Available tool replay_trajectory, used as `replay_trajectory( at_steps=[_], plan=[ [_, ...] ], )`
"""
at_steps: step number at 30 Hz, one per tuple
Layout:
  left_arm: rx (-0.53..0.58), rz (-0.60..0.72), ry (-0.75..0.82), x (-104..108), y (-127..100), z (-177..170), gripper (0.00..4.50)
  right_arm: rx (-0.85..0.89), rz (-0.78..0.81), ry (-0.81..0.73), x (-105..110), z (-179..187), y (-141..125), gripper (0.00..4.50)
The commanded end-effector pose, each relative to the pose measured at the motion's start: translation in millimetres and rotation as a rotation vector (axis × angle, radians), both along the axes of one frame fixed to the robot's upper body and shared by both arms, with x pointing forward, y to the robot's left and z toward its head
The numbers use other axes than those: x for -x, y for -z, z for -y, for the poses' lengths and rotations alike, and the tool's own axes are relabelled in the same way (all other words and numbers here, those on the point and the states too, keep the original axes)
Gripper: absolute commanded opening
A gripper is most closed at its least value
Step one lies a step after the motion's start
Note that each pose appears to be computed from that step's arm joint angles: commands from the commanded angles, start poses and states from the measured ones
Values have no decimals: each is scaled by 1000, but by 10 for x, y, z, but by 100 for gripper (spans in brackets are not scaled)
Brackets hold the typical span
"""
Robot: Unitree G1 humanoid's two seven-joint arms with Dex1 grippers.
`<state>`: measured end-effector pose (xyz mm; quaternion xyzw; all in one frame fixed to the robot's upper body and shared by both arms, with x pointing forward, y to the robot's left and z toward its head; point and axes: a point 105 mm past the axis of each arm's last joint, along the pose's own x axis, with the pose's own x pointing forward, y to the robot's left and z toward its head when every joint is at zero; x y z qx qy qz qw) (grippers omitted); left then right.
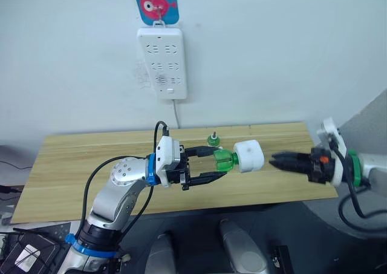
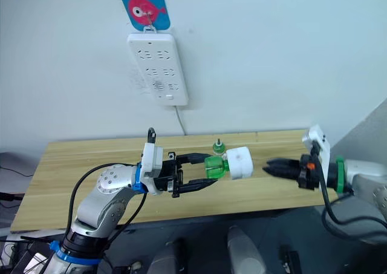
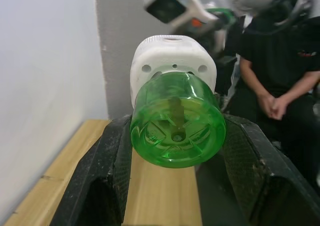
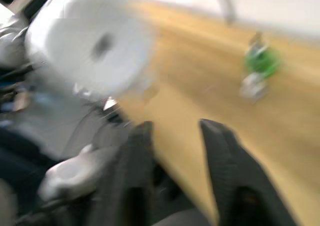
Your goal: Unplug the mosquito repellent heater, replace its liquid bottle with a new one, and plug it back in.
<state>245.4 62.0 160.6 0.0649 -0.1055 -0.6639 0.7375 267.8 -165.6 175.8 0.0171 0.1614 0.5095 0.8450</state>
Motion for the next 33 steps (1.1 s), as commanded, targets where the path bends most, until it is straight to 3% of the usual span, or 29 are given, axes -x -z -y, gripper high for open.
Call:
replay_trajectory(
  at_steps=[1, 7, 16, 23, 28, 30, 33],
  plan=[
    [28, 52, 61, 116, -140, 61, 232, -32, 8, -80, -13, -207, -7, 0],
    [38, 93, 50, 106, -179, 71, 232, -98, -90, -267, 286, -558, 23, 0],
    [-7, 151, -38, -38, -21, 13, 232, -182, -204, -342, 621, -587, -180, 0],
    [2, 146, 1, 37, -3, 51, 232, -281, -130, -184, 243, -642, -396, 0],
    [3, 120, -5, 31, -4, 22, 232, -373, -120, -39, -54, -481, -524, 0],
    [12, 112, 3, 50, -25, 27, 232, -383, -109, 45, -195, -431, -492, 0],
    [30, 94, 16, 82, -67, 45, 232, -318, -136, 91, -244, -420, -275, 0]
  ],
)
